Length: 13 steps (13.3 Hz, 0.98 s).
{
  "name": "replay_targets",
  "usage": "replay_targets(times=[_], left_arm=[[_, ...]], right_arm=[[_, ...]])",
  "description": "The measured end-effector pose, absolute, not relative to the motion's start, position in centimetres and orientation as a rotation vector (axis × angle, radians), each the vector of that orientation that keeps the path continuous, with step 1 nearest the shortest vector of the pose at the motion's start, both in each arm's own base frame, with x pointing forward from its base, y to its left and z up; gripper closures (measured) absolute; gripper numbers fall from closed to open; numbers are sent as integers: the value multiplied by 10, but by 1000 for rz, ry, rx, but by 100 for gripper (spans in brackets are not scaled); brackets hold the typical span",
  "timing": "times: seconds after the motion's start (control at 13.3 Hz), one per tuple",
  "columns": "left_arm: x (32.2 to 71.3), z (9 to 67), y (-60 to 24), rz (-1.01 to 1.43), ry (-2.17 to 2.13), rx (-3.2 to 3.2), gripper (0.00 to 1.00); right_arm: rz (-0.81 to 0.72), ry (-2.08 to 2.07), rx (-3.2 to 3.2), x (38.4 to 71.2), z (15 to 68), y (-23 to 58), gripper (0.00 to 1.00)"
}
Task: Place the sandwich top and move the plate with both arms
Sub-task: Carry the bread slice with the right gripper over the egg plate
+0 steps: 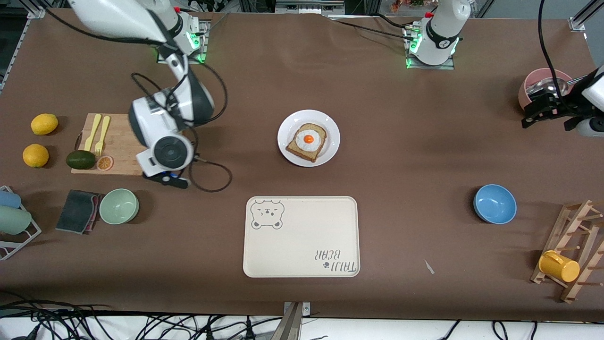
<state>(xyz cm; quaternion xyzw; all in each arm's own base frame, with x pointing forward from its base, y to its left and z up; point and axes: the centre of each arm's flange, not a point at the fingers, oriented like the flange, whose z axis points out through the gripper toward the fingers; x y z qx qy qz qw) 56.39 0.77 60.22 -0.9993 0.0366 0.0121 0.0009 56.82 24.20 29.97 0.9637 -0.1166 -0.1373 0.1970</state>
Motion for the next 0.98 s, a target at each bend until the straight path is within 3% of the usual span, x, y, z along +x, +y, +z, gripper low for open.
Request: replay_targets(times=[0.45, 0.98], left_arm=[[564, 596, 7, 71, 131, -3137, 0], [563, 596, 34, 66, 87, -3178, 0]], right_arm=[[-408, -550, 2803, 519, 315, 390, 95], [-253, -863, 2961, 521, 291, 512, 95]])
